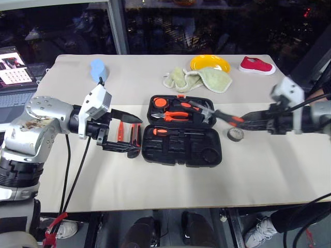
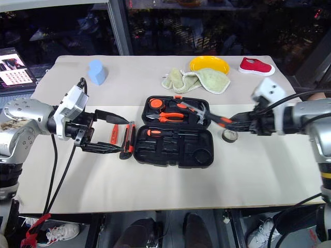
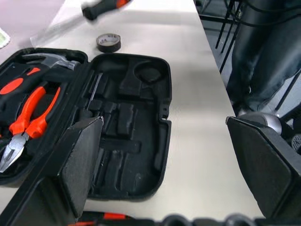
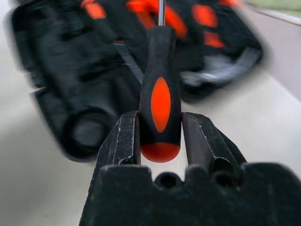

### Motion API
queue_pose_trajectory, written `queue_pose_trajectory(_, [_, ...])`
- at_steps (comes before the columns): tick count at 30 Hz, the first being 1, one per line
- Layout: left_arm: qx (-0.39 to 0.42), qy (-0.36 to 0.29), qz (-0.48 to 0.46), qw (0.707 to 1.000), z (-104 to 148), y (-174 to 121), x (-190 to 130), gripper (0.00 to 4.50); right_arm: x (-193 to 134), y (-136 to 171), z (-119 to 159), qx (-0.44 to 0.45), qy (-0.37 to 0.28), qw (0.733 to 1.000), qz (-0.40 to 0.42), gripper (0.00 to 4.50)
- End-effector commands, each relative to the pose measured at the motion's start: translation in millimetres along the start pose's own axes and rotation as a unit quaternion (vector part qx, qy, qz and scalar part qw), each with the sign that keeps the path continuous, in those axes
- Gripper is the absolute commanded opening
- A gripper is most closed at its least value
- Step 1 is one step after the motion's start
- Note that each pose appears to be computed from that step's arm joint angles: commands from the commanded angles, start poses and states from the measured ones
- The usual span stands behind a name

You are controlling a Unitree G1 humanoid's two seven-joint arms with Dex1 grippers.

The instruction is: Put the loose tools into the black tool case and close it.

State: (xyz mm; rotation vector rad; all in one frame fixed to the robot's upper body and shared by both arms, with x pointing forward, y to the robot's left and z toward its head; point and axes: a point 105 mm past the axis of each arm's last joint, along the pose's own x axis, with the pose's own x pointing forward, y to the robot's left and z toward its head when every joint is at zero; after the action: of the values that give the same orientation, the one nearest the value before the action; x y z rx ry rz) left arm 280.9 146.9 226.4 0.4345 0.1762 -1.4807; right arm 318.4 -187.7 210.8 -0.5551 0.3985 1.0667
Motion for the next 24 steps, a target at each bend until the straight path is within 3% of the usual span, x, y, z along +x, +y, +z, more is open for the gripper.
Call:
queue_pose_trajectory(1, [0.025,0.006,0.008,1.0,10.1,-1.7,-6.1,4.5,16.4,6.0,21.2,-0.074,-0.02,0.997,0.025,1.01])
queue_pose_trajectory(6, [0.021,0.009,0.008,1.0,8.9,-5.8,-6.7,4.5,31.7,7.6,13.2,-0.127,-0.003,0.991,0.051,1.01])
queue_pose_trajectory(15, [0.021,0.007,0.012,1.0,8.5,-8.3,-4.3,4.5,42.1,-8.5,-15.1,-0.146,0.05,0.987,0.049,1.01])
queue_pose_trajectory(24, [0.024,0.004,0.011,1.0,12.2,-7.4,-2.6,4.5,52.0,-14.2,-19.7,-0.149,0.046,0.987,0.042,1.01])
